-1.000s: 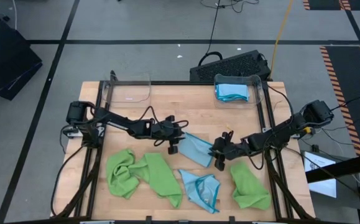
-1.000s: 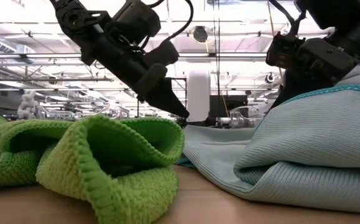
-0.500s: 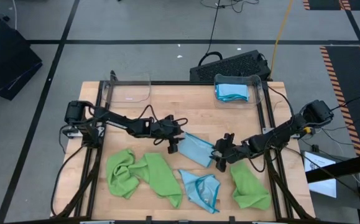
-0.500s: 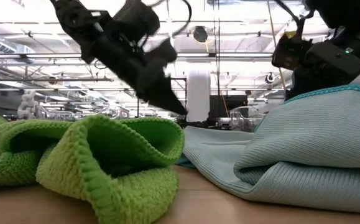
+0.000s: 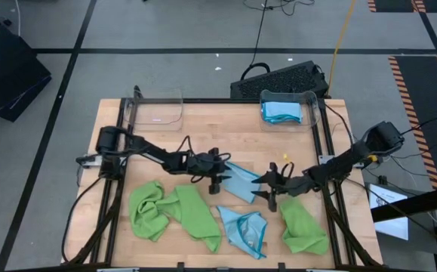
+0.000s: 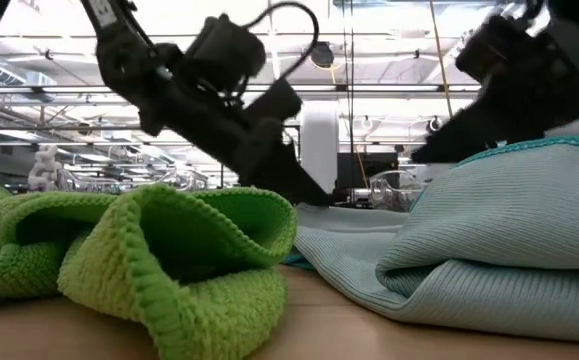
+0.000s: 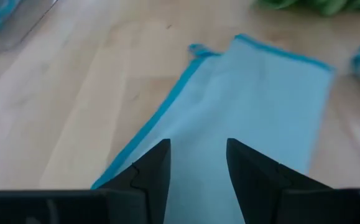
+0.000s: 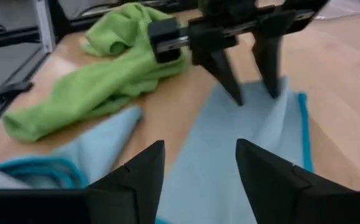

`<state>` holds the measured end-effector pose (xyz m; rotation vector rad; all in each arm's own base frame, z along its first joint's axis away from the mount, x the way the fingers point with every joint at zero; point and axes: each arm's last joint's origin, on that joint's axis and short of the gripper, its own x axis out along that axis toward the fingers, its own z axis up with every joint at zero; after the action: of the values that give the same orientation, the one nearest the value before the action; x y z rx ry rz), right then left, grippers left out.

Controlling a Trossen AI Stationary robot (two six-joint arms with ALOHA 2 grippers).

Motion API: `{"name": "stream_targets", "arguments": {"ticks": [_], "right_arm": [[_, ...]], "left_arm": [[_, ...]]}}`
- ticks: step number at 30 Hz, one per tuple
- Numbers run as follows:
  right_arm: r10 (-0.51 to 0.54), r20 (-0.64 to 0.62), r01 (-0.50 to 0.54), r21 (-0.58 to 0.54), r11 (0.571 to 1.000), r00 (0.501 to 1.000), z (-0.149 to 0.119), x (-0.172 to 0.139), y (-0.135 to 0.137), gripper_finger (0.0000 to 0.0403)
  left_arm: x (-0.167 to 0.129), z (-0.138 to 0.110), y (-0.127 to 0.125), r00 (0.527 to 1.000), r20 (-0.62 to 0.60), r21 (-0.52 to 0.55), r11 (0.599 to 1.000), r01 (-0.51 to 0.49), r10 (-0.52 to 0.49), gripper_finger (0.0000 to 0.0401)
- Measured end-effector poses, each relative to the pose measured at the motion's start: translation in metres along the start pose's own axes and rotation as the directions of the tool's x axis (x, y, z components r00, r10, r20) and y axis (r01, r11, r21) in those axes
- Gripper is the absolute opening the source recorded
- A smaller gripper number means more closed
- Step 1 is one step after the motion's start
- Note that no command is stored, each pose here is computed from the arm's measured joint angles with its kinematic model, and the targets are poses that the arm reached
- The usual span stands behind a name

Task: Fold microfiber towels
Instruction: Fold the top blue microfiber cloth, then put the folded blue microfiber cloth into the right transparent bin

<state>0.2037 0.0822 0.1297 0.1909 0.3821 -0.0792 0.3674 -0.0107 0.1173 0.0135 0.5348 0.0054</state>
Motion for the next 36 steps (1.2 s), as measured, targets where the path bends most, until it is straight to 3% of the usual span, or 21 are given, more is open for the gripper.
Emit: {"name": "stream_targets", "arguments": {"ticks": [9, 18, 24, 29, 36], "right_arm": [[-0.053, -0.079, 0.053, -0.012, 0.999, 0.995, -0.026, 0.014, -0.01, 0.0089], [-0.141, -0.198, 0.153, 0.044, 0.987, 0.97, -0.048, 0.023, -0.02, 0.0005], [-0.107, -0.164, 0.116, 0.044, 0.992, 0.981, -0.042, 0.021, -0.018, 0.0011], [-0.066, -0.075, 0.068, 0.033, 0.997, 0.995, -0.023, 0.015, -0.013, 0.0023], [-0.003, -0.001, 0.003, 0.007, 1.0, 1.0, -0.005, 0.001, -0.004, 0.0068]], "left_arm": [[0.011, -0.017, 0.023, 0.998, -0.047, -0.116, 0.992, -0.041, 0.036, 0.0159], [0.009, -0.012, 0.023, 1.0, -0.025, -0.091, 0.996, -0.015, 0.013, 0.0159], [-0.005, 0.009, 0.022, 0.999, 0.038, -0.079, 0.997, -0.008, 0.011, 0.0159], [-0.021, 0.029, 0.01, 0.995, 0.093, -0.004, 1.0, 0.019, -0.019, 0.0159], [-0.026, 0.027, -0.011, 0.997, 0.039, 0.052, 0.996, 0.069, -0.071, 0.0159]]}}
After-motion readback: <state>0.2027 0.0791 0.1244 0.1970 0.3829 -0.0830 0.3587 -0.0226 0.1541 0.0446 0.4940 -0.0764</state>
